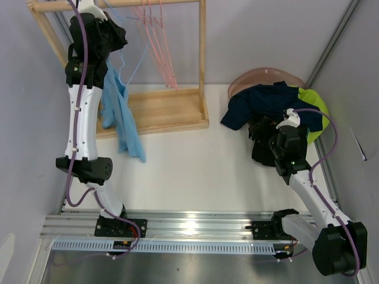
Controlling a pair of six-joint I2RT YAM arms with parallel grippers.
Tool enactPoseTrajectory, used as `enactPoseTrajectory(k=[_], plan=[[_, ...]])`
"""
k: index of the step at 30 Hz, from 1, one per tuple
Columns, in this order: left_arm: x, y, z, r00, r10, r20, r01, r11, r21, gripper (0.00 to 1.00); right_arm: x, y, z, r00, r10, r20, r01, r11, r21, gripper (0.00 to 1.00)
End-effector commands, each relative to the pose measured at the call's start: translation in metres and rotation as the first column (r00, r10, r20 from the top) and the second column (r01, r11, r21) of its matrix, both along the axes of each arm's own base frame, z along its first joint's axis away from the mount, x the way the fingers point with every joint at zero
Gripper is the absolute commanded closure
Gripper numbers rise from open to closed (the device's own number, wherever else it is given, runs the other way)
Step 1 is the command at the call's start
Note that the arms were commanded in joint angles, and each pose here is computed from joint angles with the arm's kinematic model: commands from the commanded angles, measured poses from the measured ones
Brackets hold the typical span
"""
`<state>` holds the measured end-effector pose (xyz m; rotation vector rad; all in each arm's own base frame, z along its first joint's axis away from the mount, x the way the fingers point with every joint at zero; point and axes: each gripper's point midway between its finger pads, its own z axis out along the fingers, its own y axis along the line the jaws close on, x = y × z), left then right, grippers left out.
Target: Remove the shorts from the hanger
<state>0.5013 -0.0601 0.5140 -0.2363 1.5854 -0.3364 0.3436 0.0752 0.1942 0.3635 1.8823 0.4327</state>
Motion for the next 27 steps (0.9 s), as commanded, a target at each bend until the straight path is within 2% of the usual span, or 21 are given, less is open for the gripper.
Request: enactPoseTrajectory(k=[1,4,6,8,9,10,12,13,14,20,24,27], plan=[[-0.028,-0.007,0.027,0.997,-0.03,0.069,0.029,1.0,0.009,0.89,0.002,0.006,0.014,0.998,0.016,0.055,-0.018,1.0,0.025,0.01],[-0.036,-0.003,0.025,0.998,-0.014,0.055,0.012,0.999,0.029,0.8,-0.001,0.007,0.015,0.998,0.018,0.058,-0.019,1.0,0.025,0.01],[-0.04,0.0,0.021,0.999,-0.007,0.039,0.005,0.999,0.048,0.78,-0.003,0.009,0.016,0.998,0.022,0.056,-0.023,0.999,0.027,0.01],[-0.043,0.001,0.021,0.999,-0.002,0.035,0.0,0.998,0.058,0.7,-0.005,0.009,0.018,0.998,0.019,0.063,-0.021,0.999,0.026,0.0],[-0.044,0.001,0.019,1.0,-0.005,0.025,0.004,0.998,0.063,0.65,-0.007,0.01,0.018,0.998,0.023,0.06,-0.025,0.999,0.026,0.01],[-0.045,0.001,0.018,1.0,-0.005,0.02,0.004,0.998,0.067,0.55,-0.008,0.011,0.019,0.998,0.025,0.061,-0.026,0.999,0.026,0.01],[-0.046,0.0,0.016,1.0,-0.013,0.012,0.012,0.997,0.073,0.42,-0.01,0.011,0.021,0.998,0.02,0.064,-0.022,0.999,0.026,0.01],[-0.048,0.001,0.015,1.0,-0.013,0.005,0.013,0.997,0.073,0.29,-0.012,0.012,0.021,0.998,0.022,0.065,-0.024,0.999,0.023,0.01],[-0.05,0.001,0.016,1.0,-0.015,0.007,0.014,0.997,0.075,0.26,-0.013,0.012,0.023,0.997,0.022,0.069,-0.024,0.999,0.024,0.0],[-0.078,0.013,0.025,0.999,0.029,0.027,-0.031,0.995,0.093,0.15,-0.017,0.014,0.028,0.996,0.025,0.083,-0.027,0.999,0.025,0.01],[-0.101,0.047,0.032,0.983,0.176,0.061,-0.182,0.976,0.117,0.14,-0.022,0.017,0.022,0.998,0.04,0.057,-0.041,0.999,0.017,0.01],[-0.106,0.073,0.019,0.964,0.265,0.022,-0.265,0.959,0.101,0.15,-0.024,0.021,0.023,0.997,0.05,0.059,-0.051,0.999,0.016,0.01]])
